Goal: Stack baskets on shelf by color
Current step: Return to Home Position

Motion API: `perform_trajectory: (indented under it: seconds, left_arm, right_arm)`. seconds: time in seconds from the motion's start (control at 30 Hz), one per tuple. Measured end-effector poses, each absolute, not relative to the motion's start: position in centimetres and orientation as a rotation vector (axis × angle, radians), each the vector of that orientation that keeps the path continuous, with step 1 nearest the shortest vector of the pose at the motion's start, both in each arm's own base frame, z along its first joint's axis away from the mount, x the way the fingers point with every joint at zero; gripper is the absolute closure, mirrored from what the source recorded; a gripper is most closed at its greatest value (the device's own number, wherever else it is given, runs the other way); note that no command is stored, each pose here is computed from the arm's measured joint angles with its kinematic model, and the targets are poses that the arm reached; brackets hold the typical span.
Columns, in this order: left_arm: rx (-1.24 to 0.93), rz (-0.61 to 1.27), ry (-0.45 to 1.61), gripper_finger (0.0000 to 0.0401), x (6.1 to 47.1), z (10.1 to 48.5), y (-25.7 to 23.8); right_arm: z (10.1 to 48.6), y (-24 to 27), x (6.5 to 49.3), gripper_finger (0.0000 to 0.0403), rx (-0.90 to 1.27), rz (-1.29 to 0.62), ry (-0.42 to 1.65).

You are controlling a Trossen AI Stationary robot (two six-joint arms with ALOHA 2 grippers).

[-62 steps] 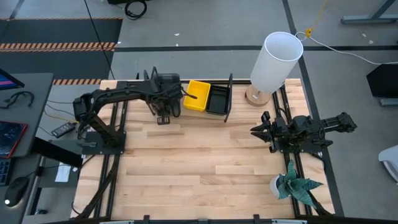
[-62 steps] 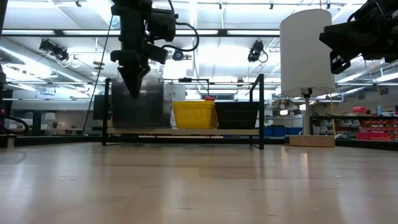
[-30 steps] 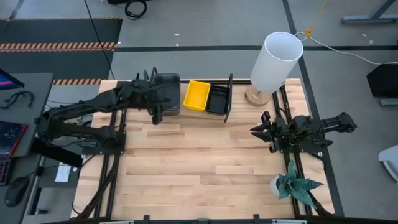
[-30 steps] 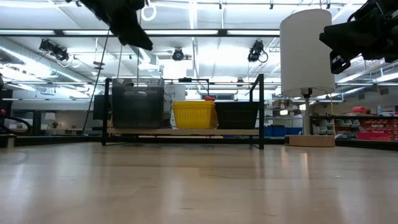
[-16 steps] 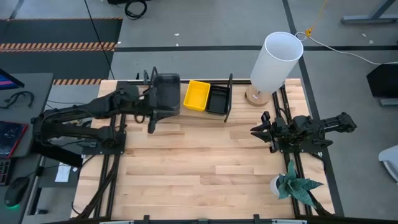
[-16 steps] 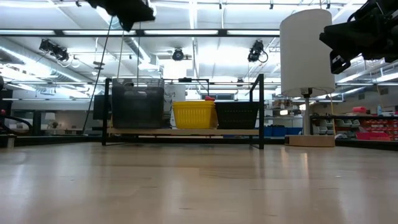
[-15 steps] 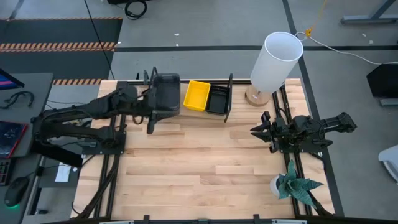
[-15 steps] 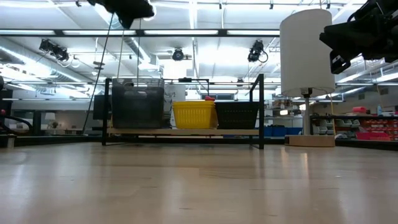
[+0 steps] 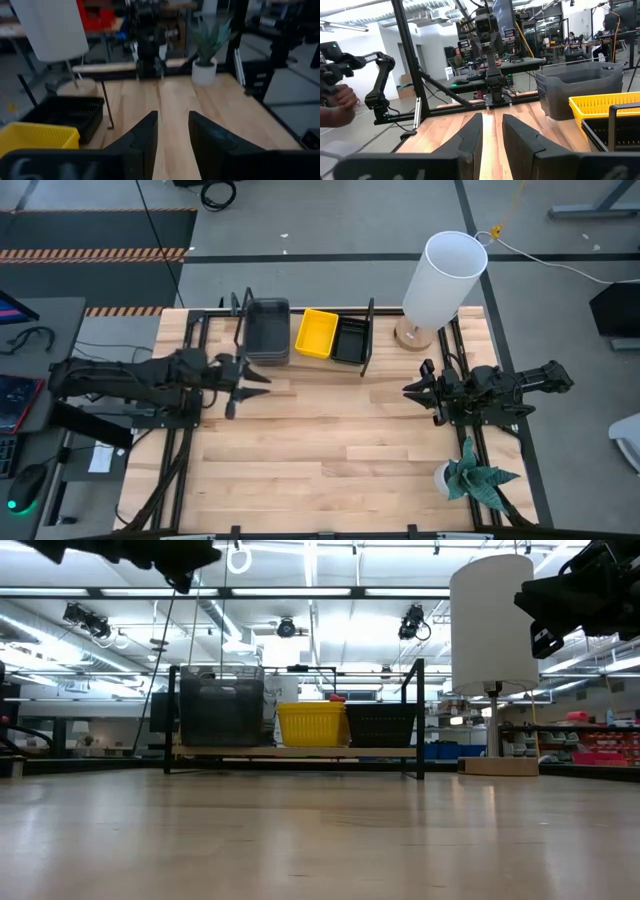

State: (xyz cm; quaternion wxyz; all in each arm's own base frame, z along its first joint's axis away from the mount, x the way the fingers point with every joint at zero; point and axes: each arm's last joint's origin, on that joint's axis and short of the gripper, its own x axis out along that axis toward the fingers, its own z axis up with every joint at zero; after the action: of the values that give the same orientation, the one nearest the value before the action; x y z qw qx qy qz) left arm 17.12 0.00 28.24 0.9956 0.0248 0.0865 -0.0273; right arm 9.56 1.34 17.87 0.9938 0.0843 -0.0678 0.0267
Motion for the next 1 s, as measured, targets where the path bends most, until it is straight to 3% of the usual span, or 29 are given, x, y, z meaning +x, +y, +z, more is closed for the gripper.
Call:
perform_trajectory:
  seconds: [0.5,0.77,1.0]
  left_arm:
    - [-0.127,-0.118,-0.091,0.0285,10.3,23.8,-0.4]
    - [-0.283,-0.196,-0.169,0.0285,9.5,19.8,-1.0]
    - [-0.294,-0.308,-0.197,0.0285,9.3,18.9,-1.7]
  right_arm:
    - [17.9,1.3,9.6,0.0324,0.169,0.054,-0.136]
    - [17.9,1.3,9.6,0.0324,0.169,0.054,-0.136]
    - [17.9,1.3,9.6,0.0324,0.169,0.054,-0.136]
